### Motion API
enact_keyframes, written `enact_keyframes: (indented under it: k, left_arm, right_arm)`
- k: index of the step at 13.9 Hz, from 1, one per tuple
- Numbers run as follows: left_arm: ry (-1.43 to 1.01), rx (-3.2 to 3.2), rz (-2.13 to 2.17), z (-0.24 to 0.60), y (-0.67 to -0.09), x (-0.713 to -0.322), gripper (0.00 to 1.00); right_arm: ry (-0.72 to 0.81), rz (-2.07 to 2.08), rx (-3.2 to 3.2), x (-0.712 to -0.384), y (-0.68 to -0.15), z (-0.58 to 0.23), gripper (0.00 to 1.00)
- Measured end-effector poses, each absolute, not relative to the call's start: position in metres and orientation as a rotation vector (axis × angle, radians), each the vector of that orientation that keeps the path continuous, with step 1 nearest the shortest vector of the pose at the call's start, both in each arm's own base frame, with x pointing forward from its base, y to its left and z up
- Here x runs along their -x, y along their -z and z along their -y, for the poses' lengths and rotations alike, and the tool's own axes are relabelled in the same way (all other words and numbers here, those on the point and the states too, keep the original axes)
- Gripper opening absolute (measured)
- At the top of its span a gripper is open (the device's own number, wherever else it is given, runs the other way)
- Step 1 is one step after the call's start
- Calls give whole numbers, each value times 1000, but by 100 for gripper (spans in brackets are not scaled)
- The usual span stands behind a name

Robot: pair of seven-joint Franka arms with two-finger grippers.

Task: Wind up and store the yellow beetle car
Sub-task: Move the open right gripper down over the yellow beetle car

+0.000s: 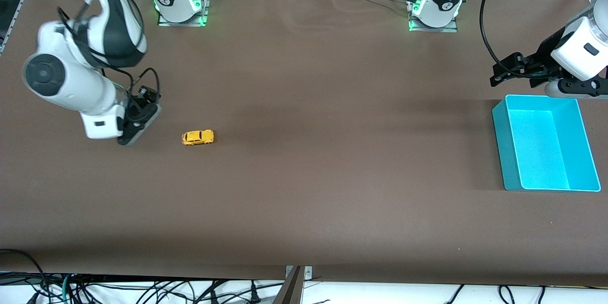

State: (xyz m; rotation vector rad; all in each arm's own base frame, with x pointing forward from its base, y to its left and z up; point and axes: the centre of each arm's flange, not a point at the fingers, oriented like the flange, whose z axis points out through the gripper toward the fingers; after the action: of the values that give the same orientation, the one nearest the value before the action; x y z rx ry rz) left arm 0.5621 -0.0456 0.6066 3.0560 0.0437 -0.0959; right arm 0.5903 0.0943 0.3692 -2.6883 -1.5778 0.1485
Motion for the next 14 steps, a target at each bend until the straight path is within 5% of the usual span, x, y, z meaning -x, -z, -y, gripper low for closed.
enact_keyframes:
  k: [7, 14]
  left_arm:
    - [96, -3056, -45, 45, -606, -562, 100]
    - [95, -3056, -46, 45, -606, -562, 100]
  right_arm:
    - [-48, 2294, 2160, -588, -275, -146, 100]
    - [55, 2433, 2070, -555, -209, -153, 100]
